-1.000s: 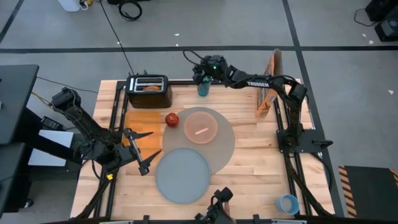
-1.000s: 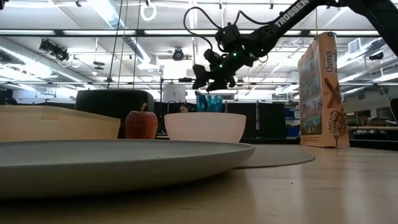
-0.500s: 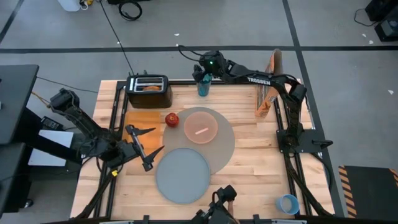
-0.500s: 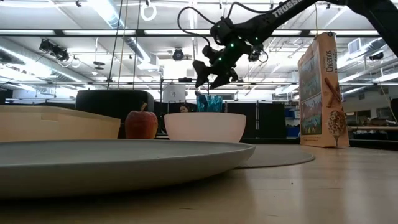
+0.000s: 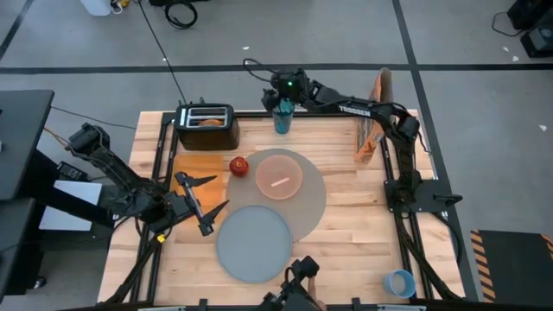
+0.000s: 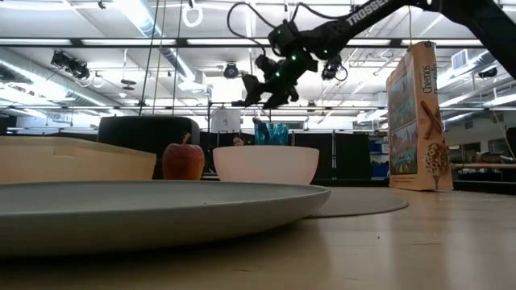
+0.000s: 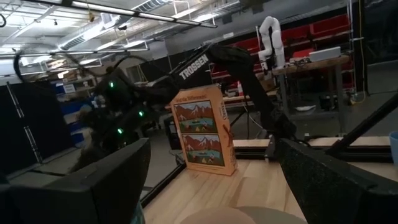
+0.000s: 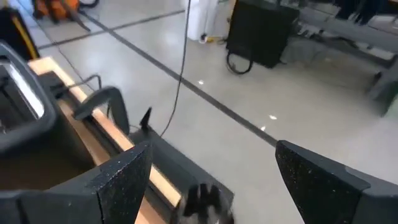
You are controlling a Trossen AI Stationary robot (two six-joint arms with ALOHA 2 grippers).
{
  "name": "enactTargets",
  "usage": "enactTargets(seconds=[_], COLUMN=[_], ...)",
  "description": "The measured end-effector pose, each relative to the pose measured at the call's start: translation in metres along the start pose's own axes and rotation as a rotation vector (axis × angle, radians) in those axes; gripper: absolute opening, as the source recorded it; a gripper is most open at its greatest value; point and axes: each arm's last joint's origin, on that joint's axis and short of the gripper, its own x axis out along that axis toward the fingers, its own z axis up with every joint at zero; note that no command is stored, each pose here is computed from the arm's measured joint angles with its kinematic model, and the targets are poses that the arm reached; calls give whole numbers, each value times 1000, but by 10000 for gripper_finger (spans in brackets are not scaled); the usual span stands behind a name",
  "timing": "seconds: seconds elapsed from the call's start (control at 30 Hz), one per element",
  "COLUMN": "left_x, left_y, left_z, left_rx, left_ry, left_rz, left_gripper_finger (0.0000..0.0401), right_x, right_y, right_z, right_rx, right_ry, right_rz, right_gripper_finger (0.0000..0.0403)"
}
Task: Arrange a breakfast setting
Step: Put the black spoon on the gray placemat to the right of the orange bowl
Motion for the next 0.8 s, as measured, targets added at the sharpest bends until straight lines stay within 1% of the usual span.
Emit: enactTargets(seconds=[0.07, 0.13, 0.33, 0.4, 0.47, 0.6, 0.8], left_x=[0, 0, 0, 0, 0, 0, -1], left_y=[0, 0, -1, -1, -2, -2, -2], left_z=[0, 0, -1, -2, -2, -2, -2], left_rx=[-1, 3, 11, 4, 1, -6, 0], left_ry=[-2, -3, 0, 3, 3, 2, 3], left_rz=[-4, -6, -10, -11, -13, -20, -23], left_gripper_finger=[359, 359, 359, 359, 359, 359, 359], right_x=[-1, 1, 8, 12, 20, 33, 34], right_y=[0, 0, -11, -12, -9, -5, -6], right_z=[0, -3, -8, -15, -19, -35, -35], right_rx=[-23, -31, 13, 10, 4, -5, 8], right_ry=[27, 50, 75, 105, 93, 134, 128], right_rz=[-28, -25, 0, 18, 27, 15, -11], right_gripper_finger=[348, 348, 355, 361, 368, 376, 373])
